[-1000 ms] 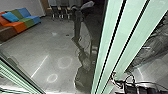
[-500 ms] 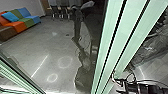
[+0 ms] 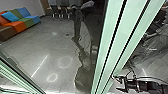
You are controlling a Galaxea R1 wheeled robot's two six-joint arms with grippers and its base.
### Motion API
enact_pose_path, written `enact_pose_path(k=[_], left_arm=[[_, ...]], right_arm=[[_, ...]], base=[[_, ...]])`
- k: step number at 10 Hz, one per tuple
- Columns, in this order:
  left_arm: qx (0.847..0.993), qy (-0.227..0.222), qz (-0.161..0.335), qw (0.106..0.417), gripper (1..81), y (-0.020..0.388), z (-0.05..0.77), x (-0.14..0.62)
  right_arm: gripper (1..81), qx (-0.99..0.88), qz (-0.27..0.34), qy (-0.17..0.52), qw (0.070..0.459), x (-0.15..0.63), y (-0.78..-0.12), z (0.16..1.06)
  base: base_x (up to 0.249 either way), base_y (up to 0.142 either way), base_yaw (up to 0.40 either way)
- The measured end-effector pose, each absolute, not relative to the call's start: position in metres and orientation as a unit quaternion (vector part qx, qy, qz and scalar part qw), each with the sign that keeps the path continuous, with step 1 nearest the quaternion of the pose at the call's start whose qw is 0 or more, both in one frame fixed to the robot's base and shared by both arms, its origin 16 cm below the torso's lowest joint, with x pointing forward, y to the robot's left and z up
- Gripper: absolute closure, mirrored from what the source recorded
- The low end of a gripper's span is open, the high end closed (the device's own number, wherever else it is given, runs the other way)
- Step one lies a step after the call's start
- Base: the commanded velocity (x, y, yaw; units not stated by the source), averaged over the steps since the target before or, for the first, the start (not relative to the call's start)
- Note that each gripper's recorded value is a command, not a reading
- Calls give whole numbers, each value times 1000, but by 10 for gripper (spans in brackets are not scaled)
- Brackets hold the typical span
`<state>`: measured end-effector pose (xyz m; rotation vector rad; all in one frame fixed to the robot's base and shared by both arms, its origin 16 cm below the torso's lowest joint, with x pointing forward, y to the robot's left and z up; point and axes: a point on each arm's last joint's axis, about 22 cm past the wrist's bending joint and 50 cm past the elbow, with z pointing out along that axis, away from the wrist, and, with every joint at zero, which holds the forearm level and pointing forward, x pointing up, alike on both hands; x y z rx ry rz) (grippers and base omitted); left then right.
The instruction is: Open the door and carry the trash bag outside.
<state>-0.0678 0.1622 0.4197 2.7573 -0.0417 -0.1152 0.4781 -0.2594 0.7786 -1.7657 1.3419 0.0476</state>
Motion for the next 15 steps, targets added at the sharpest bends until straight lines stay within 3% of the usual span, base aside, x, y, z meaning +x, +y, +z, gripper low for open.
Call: enact_pose_path(k=[8,15], left_arm=[[981,-14,-42,189,811,164,420,-69],[981,-13,-47,188,811,166,420,-69]], right_arm=[[10,-689,-13,559,462,557,-249,765],[10,-701,-81,562,432,621,-282,770]], base=[[0,0,0],[0,0,0]])
